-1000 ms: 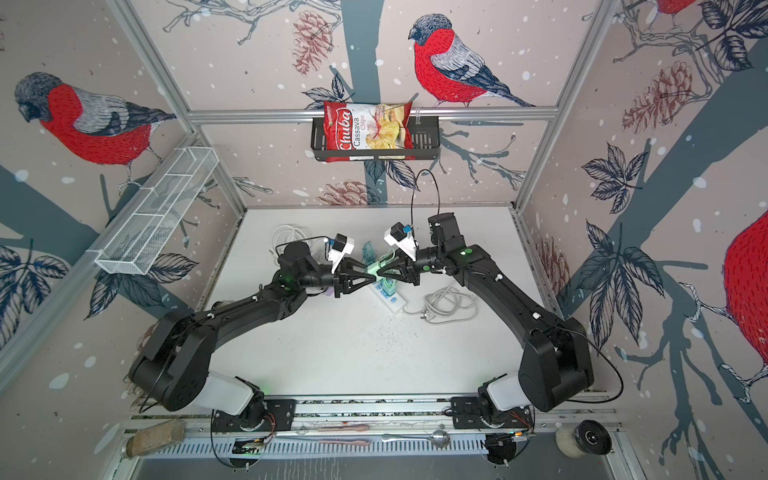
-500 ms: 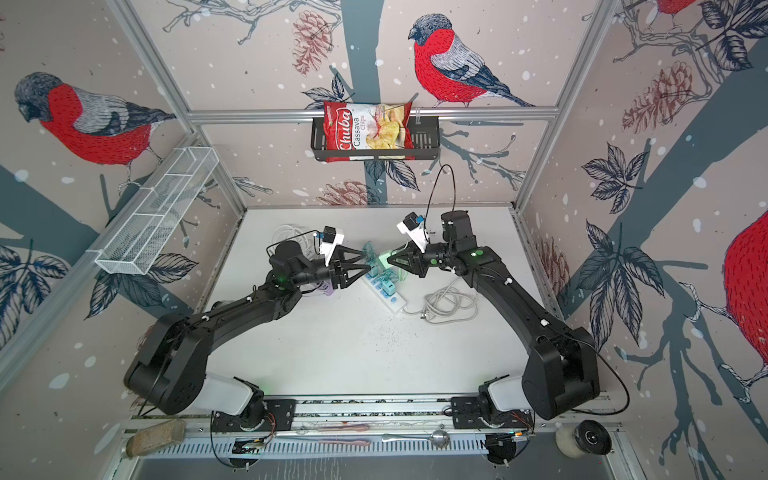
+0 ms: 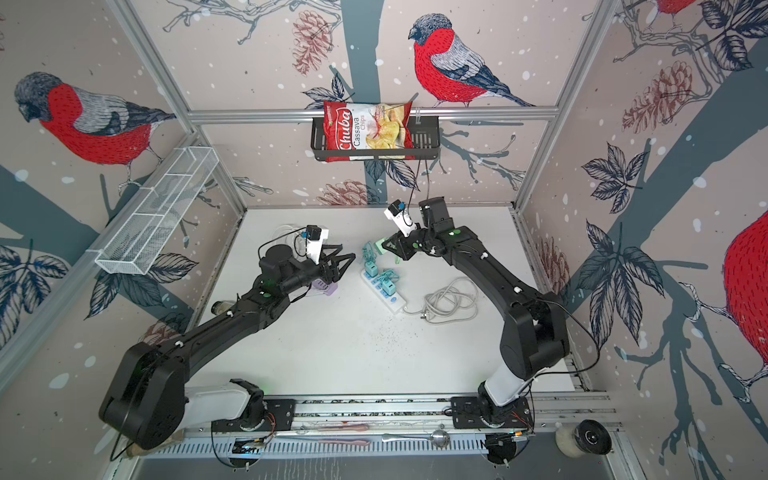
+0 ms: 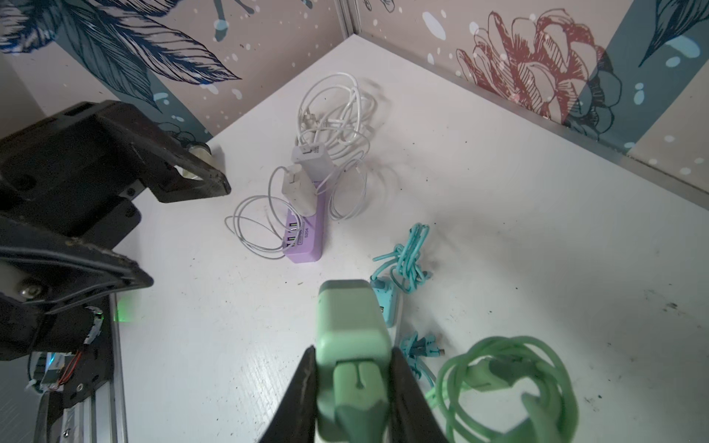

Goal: Insert plugs into power strip
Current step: Pass the plug, then move the socket to the center of the table.

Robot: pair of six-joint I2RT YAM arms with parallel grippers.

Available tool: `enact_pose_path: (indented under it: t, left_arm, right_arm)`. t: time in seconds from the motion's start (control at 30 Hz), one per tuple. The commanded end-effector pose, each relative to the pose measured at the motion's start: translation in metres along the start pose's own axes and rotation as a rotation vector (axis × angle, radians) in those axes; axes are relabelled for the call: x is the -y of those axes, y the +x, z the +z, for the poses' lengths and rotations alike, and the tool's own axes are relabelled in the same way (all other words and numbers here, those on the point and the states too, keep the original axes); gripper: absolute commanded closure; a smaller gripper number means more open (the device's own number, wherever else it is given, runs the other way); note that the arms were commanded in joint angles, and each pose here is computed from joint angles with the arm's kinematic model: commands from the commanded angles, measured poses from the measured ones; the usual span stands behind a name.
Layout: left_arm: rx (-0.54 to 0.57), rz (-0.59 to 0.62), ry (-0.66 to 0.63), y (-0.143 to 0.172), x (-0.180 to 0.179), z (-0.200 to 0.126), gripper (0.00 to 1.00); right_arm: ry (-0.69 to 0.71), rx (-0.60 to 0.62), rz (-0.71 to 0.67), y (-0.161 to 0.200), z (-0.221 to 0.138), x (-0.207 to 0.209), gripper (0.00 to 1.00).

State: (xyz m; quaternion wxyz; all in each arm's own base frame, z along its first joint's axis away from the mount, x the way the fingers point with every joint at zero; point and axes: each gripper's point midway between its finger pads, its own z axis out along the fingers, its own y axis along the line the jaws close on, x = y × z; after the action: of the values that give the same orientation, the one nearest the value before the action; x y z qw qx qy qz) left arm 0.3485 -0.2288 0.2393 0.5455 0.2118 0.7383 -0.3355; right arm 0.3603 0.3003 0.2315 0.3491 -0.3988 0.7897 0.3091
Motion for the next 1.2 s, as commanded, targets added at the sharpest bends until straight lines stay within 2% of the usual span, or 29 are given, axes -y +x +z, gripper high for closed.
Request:
enact_pose_path:
  t: [0.0,0.17,0.37,0.57,0.73,0.87,0.97,1.17]
  left_arm:
    - [-0.038,0.0,-0.158,0.012,-0.028,-0.004,0.36]
    - [-0.065,-0.015,-0.247,0.021,-0.042,-0.009,0.38]
    - [-0.053,-0.033,-0.368,0.023,-0.06,-0.024,0.38]
    - [-0.047,-0.031,-0.37,0.022,-0.058,-0.03,0.38]
    - [-0.051,-0.036,-0.371,0.024,-0.058,-0.032,0.38]
    - [-0.05,-0.037,-0.361,0.025,-0.055,-0.034,0.38]
    - [-0.064,-0.048,-0.344,0.03,-0.052,-0.035,0.38]
    - [-0.104,-0.107,-0.302,0.048,-0.047,-0.031,0.4]
  right_arm:
    - [0.06,-0.057,0.002,0.005,0.006,0.003,1.0]
    - [0.105,-0.154,-0.034,0.014,0.019,-0.007,1.0]
    - [0.088,-0.219,-0.049,0.019,0.03,-0.018,1.0]
    - [0.098,-0.254,-0.082,0.023,0.04,-0.017,1.0]
    - [0.163,-0.274,-0.156,0.025,0.05,-0.014,1.0]
    - [0.164,-0.321,-0.254,0.04,0.061,-0.018,1.0]
    - [0.203,-0.324,-0.314,0.043,0.062,-0.014,1.0]
    - [0.193,-0.307,-0.384,0.045,0.059,-0.015,1.0]
